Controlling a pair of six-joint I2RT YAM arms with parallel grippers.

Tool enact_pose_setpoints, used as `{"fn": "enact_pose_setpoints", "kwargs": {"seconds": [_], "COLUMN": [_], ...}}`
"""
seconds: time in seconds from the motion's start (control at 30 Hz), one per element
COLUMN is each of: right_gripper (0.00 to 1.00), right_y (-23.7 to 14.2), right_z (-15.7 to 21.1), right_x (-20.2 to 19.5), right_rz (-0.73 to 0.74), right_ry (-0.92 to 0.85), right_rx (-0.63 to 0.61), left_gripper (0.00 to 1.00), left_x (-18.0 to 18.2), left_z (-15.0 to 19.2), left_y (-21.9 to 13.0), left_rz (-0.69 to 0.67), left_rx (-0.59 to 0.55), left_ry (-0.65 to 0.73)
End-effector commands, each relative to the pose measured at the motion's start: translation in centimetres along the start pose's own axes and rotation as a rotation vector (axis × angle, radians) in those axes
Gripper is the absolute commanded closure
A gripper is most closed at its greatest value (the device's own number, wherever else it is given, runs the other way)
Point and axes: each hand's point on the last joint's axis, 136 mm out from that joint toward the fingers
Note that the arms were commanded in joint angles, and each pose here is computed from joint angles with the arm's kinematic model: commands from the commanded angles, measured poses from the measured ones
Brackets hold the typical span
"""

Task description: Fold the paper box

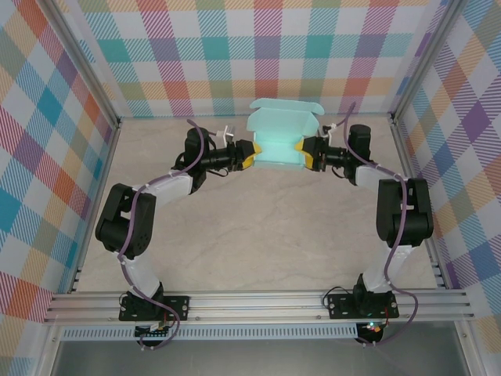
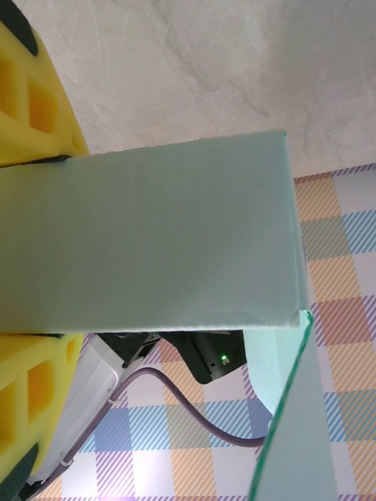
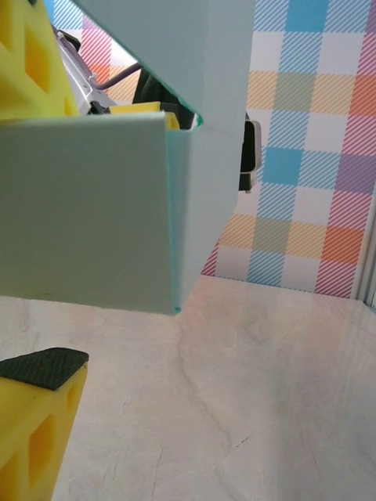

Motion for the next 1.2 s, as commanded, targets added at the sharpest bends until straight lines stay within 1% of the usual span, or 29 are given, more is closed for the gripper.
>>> {"fn": "enact_pose_setpoints", "kwargs": {"seconds": [0.0,0.1,0.13,0.2,0.43,0.53,0.83,1.17], "right_gripper": [0.33,0.33,0.34,0.34,0.37,0.41,0.57,0.63], "right_y": [-0.3,-0.4,-0.4,-0.5,-0.2,0.1,0.8,1.5], "right_z": [0.0,0.1,0.0,0.0,0.6,0.8,1.3,1.8], "right_x": [0.9,1.1,1.6,2.1,2.0,1.8,2.1,1.8], "right_rz": [-0.044,-0.049,-0.061,-0.070,-0.071,-0.064,-0.039,-0.002], "right_ry": [-0.031,-0.023,-0.054,-0.063,-0.054,-0.039,-0.055,-0.054], "right_rx": [0.012,0.017,0.016,0.023,0.046,0.060,0.097,0.116], "left_gripper": [0.78,0.78,0.78,0.78,0.78,0.78,0.78,0.78], "left_x": [-1.6,-1.4,-1.2,-1.0,-0.9,-0.9,-0.6,-0.1], "left_z": [0.2,0.5,0.7,1.0,1.5,1.6,1.7,2.5], "left_y": [0.1,0.4,0.5,0.7,1.2,1.2,1.4,2.0], "left_rz": [0.050,0.048,0.045,0.037,0.034,0.034,0.023,-0.016], "left_rx": [0.014,0.028,0.033,0.044,0.063,0.064,0.068,0.106], "left_ry": [0.034,0.031,0.032,0.035,0.039,0.040,0.042,0.058]}}
Point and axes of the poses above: each hand's point on the last joint's axis, 136 mm out from that joint toward the fingers, its own y axis out along the fingers, its own x axis along the line the jaws close on, z = x × y, and after that the axes turned 2 degrees about y, right-handed
